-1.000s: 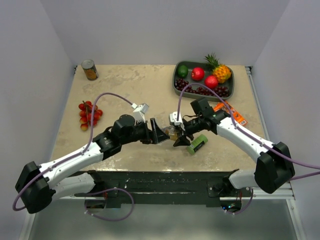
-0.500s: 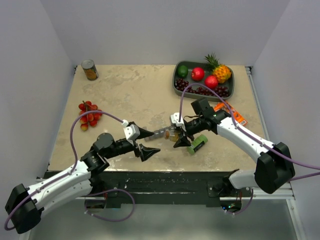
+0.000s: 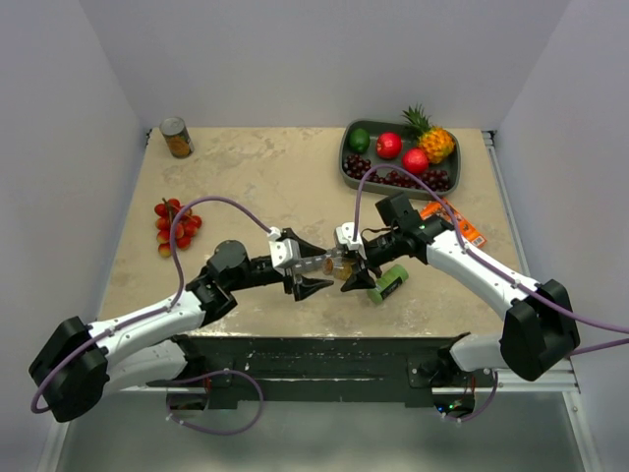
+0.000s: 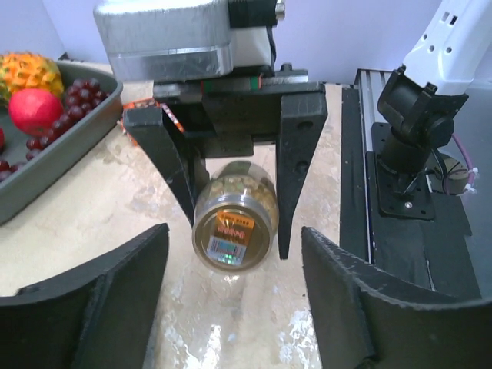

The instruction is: Sort the pills into containers

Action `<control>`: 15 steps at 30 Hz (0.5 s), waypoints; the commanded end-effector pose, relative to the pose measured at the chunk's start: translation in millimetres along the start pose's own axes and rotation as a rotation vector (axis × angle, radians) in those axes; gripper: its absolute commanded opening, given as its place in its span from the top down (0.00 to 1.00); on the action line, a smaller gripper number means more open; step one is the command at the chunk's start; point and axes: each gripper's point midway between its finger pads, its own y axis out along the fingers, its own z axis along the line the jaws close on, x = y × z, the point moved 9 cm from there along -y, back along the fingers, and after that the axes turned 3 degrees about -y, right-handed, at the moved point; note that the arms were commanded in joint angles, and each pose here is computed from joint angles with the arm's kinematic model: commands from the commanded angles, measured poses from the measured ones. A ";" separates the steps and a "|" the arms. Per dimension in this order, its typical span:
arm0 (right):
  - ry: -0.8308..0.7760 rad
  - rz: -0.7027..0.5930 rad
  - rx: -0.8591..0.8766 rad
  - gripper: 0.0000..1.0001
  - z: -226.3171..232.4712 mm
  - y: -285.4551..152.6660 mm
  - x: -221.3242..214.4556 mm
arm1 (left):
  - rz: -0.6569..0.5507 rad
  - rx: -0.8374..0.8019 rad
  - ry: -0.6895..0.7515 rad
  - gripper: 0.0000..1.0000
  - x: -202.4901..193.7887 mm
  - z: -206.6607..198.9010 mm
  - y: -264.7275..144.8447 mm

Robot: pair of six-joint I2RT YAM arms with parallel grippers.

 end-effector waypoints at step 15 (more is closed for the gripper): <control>-0.031 -0.042 0.016 1.00 2.8 -1.3 5.4 | -0.040 -0.034 -0.002 1.00 26.5 4.5 21.6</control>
